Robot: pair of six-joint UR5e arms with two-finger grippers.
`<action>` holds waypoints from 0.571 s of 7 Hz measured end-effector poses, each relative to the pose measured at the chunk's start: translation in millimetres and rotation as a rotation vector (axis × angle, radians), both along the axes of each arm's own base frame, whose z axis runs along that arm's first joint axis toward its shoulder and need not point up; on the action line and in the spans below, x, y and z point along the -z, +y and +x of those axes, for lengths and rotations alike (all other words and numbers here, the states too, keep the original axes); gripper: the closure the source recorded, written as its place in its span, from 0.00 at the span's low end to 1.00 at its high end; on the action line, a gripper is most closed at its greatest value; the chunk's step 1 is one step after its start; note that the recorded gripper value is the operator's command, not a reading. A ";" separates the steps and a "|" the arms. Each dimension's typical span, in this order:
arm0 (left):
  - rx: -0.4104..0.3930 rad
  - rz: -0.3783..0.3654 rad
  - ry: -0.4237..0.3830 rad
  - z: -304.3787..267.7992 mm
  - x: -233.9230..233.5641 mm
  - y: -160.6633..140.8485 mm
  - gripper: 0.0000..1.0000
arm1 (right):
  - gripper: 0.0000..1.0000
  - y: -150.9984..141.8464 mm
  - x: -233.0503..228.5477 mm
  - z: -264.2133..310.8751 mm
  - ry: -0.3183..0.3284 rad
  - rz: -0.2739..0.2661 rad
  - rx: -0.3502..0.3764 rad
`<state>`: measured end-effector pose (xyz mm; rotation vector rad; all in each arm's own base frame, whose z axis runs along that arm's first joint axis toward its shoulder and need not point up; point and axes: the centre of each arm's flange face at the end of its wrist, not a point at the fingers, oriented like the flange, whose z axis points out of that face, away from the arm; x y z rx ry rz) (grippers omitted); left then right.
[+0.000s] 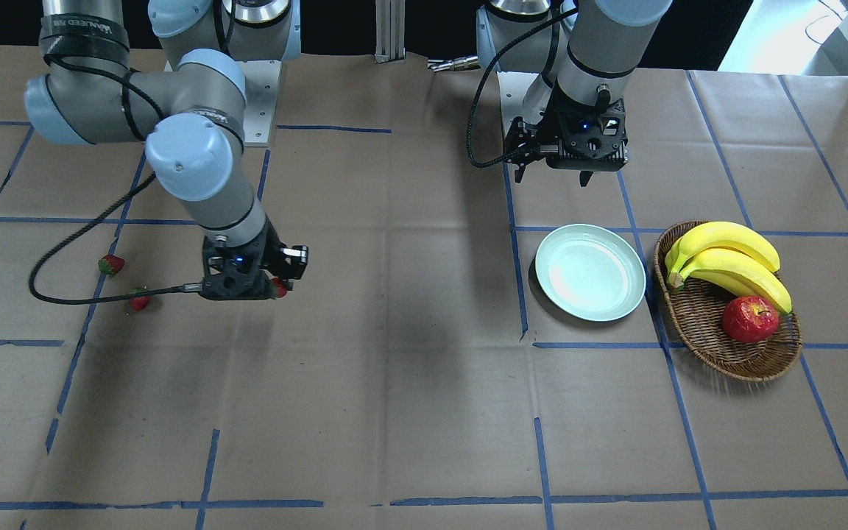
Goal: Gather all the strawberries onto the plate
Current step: 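Carry the strawberry with the right gripper toward the middle and release it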
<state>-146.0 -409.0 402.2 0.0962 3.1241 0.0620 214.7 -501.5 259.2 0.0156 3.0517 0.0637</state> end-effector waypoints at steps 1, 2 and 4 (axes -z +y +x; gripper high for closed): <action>-0.001 0.014 0.000 -0.1 5.8 -2.1 0.00 | 0.95 -7.3 5.5 47.8 -0.004 0.006 0.016; -0.004 0.025 0.000 -0.2 10.8 -3.2 0.00 | 0.95 -10.9 15.3 91.4 -0.003 0.016 0.032; -0.010 0.035 -0.001 -0.2 18.2 -2.6 0.00 | 0.75 -7.7 46.6 141.5 0.015 0.052 0.036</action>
